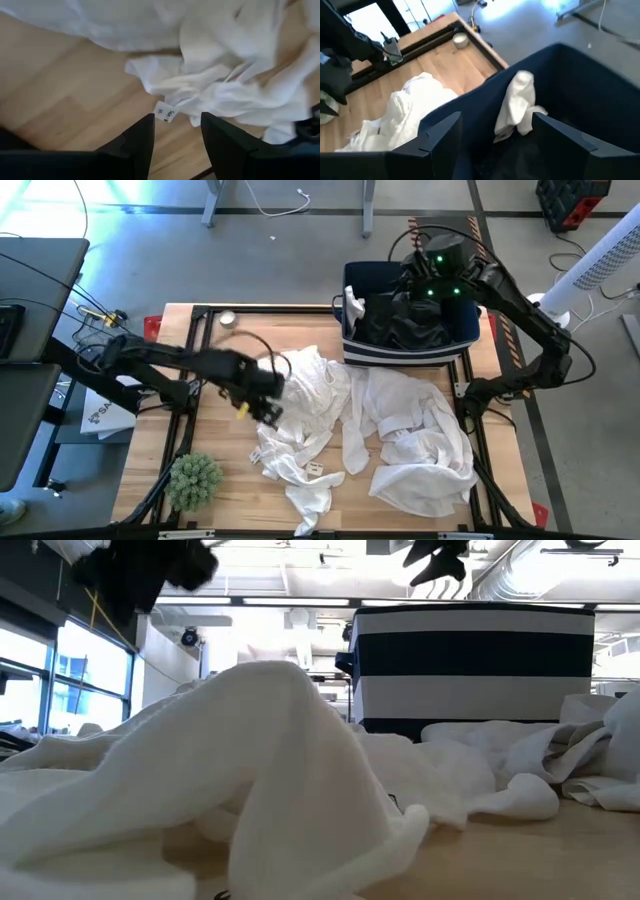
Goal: Sort clothes
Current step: Put the white short into the blue laundry organizer
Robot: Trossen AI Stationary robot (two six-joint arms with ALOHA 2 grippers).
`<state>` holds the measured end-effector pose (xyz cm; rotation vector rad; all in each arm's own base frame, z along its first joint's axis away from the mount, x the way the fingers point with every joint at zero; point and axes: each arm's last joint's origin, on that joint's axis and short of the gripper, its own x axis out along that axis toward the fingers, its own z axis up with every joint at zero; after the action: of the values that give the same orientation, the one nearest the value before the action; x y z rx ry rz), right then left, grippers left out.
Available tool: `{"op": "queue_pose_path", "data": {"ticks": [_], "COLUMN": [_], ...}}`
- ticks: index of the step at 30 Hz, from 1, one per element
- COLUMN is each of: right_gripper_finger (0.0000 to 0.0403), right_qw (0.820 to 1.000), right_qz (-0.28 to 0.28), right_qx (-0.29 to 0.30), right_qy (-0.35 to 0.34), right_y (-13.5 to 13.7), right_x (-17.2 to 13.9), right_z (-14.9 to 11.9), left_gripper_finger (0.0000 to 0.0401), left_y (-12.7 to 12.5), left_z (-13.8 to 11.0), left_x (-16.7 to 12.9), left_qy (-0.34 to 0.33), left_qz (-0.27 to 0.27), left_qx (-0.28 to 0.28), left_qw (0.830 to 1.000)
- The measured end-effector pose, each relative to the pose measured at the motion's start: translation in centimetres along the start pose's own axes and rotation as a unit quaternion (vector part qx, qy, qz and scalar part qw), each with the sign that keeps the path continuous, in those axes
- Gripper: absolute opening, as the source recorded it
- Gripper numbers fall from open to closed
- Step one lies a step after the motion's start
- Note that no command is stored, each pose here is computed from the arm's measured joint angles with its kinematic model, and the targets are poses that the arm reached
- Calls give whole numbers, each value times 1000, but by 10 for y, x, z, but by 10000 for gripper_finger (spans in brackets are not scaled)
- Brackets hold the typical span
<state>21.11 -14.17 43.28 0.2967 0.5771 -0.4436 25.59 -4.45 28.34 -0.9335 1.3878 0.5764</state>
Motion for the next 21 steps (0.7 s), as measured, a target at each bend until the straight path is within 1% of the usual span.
{"op": "queue_pose_path", "data": {"ticks": [4, 9, 12, 14, 16, 18, 19, 21], "right_gripper_finger": [238, 238, 238, 238, 238, 238, 238, 238], "right_qw": [1000, 999, 999, 999, 999, 999, 999, 999], "right_qz": [7, 15, 19, 22, 24, 26, 28, 31], "right_qx": [4, -1, -2, -5, -7, -8, -9, -8], "right_qy": [15, 29, 31, 32, 33, 33, 33, 31], "right_y": [4, 8, 11, 13, 15, 16, 17, 19], "right_x": [5, 10, 11, 11, 11, 11, 11, 12], "right_z": [-5, -9, -10, -10, -11, -11, -11, -11], "left_gripper_finger": [159, 158, 153, 133, 95, 42, 22, 13], "left_y": [-2, 4, 6, 8, 9, 10, 11, 17], "left_z": [-2, 1, 3, 5, 5, 5, 5, 3], "left_x": [50, 102, 125, 136, 141, 140, 137, 125], "left_qy": [36, 34, 35, 44, 57, 65, 67, 65], "left_qz": [0, 18, 31, 46, 54, 53, 55, 63], "left_qx": [-10, -41, -34, -14, 14, 38, 43, 41], "left_qw": [999, 998, 998, 998, 997, 996, 995, 995]}}
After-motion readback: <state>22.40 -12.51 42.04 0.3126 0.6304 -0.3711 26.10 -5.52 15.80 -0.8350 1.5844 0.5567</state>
